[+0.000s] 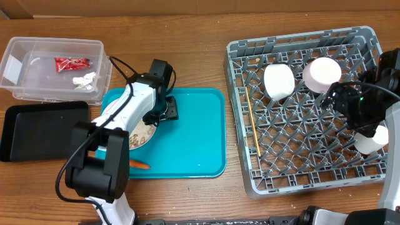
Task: Sort waste into correct bins and load items into the dishwasher
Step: 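Grasp the rim of the white plate with the left gripper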
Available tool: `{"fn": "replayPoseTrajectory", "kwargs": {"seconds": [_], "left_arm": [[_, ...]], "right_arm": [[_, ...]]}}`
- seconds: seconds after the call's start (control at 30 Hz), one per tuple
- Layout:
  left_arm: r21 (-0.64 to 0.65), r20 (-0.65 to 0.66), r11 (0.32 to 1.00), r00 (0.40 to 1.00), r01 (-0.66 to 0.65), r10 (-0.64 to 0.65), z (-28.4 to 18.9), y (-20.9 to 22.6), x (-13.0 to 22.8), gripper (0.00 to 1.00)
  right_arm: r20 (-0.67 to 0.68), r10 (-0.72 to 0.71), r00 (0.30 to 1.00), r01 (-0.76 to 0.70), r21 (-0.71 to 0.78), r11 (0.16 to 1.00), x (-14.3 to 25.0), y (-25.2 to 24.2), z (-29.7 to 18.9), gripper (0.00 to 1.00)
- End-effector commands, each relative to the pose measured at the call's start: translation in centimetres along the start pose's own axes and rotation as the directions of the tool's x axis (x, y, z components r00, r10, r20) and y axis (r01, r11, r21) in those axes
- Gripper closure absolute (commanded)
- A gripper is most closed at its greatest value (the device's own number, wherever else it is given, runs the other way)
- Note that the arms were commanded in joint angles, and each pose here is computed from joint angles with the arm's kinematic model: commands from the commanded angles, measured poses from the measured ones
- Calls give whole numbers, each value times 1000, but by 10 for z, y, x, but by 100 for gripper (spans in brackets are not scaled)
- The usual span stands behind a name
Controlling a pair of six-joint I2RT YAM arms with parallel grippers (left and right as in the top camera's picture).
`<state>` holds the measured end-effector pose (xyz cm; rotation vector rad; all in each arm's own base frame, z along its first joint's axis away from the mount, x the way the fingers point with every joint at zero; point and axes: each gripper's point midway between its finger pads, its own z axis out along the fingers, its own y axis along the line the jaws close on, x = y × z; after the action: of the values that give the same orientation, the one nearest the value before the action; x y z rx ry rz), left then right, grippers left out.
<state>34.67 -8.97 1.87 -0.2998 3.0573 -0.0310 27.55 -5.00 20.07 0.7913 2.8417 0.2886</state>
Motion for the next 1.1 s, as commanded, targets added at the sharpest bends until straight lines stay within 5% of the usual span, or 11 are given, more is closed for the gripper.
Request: {"fn": "replayPoseTrajectory", "kwargs": {"seconds": [0.0,0.1,0.3,0.47,1.07], "left_arm": [[-44,-8,999,1000,29,-29,12,4,1,42],[-51,-41,998,998,35,-37,22,5,6,47],[-78,-107,996,993,30,-38,34,9,18,83],[-90,-107,996,994,29,-39,32,11,17,96],[-206,-85,977,994,49,-68,-24,20,-5,96]], "right_arm": [[8,-4,1000,4,-8,1000,0,1,-2,0],[8,-4,1000,4,-8,1000,0,1,-2,0],[8,-4,1000,4,-8,1000,0,1,-2,0],[8,-4,1000,4,-8,1000,0,1,-2,0],[8,-4,1000,4,-8,1000,0,1,-2,0]]}}
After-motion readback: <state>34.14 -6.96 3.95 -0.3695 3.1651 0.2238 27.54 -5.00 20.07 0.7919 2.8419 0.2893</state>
